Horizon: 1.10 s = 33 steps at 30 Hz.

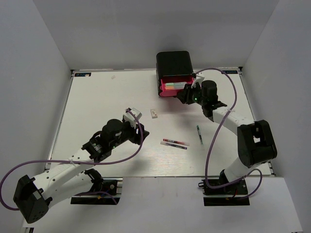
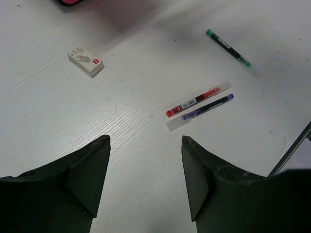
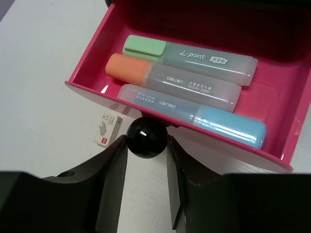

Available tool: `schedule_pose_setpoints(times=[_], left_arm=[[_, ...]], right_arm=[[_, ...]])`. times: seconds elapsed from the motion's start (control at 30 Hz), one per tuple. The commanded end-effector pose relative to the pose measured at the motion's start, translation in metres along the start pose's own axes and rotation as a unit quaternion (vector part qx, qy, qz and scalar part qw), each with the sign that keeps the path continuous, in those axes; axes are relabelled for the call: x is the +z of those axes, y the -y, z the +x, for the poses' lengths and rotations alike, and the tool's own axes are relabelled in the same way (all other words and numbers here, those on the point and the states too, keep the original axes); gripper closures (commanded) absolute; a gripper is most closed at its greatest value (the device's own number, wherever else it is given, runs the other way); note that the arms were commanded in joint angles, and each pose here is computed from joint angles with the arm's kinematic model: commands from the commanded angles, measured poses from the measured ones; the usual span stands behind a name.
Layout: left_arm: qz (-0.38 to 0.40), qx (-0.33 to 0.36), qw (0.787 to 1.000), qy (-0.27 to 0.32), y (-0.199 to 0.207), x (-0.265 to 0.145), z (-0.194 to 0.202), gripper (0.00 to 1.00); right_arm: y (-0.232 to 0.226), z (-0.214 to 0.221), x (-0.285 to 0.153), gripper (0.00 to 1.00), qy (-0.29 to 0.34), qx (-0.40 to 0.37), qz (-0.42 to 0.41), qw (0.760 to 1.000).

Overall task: Sort the stationery into containers
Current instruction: Close the drawer in the storage box.

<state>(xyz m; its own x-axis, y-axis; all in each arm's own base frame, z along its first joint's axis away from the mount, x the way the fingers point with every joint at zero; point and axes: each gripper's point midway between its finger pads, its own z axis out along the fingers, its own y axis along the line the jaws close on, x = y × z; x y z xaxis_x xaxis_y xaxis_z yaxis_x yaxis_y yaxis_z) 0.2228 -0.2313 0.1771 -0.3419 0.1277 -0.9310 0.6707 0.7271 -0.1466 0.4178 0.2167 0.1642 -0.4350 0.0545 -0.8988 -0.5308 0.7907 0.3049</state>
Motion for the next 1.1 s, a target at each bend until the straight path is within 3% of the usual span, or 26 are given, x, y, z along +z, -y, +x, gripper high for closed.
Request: schedule_pose_setpoints(times=[0.0,0.63,0.73,0.8,0.83,0.87,0.9,0.93,0.97,1.07], left_arm=[[-0.011,-0.003,1.000,0.007,-0.004,0.000,-0.002,0.29],[-0.011,-0.008,1.000,0.003,-0.005,0.004,0.007,0.29],[-0.010,-0.021,1.000,0.009,-0.004,0.005,0.006,0.29],[-0.010,-0.027,1.000,0.007,-0.004,0.007,0.009,0.29],[-0.009,-0.027,1.000,0.012,-0.004,0.008,0.007,0.29],[-0.008,-0.033,0.999,0.020,-0.003,0.011,0.005,0.28],[-0.007,-0.038,0.999,0.022,-0.003,0.014,0.005,0.28],[-0.006,-0.038,0.999,0.028,-0.002,0.018,0.002,0.27],[-0.008,-0.042,0.998,0.045,-0.003,0.022,-0.006,0.27],[-0.013,-0.059,0.996,0.064,-0.003,0.047,-0.022,0.27]], right_arm=[[-0.011,-0.065,0.010,0.67,0.094,-0.021,-0.016,0.995],[0.020,-0.086,0.084,0.63,0.103,0.007,0.000,0.995],[0.024,-0.084,0.088,0.57,0.101,0.006,0.001,0.995],[0.021,-0.075,0.087,0.47,0.093,0.001,-0.006,0.996],[0.018,-0.076,0.083,0.42,0.096,-0.003,-0.010,0.995],[0.016,-0.083,0.075,0.30,0.105,-0.009,-0.014,0.994],[0.017,-0.057,0.070,0.22,0.085,-0.012,-0.017,0.996],[0.010,-0.062,0.060,0.16,0.092,-0.024,-0.024,0.995],[0.009,-0.040,0.048,0.15,0.074,-0.022,-0.023,0.997],[-0.003,-0.037,0.014,0.15,0.076,-0.043,-0.032,0.996]])
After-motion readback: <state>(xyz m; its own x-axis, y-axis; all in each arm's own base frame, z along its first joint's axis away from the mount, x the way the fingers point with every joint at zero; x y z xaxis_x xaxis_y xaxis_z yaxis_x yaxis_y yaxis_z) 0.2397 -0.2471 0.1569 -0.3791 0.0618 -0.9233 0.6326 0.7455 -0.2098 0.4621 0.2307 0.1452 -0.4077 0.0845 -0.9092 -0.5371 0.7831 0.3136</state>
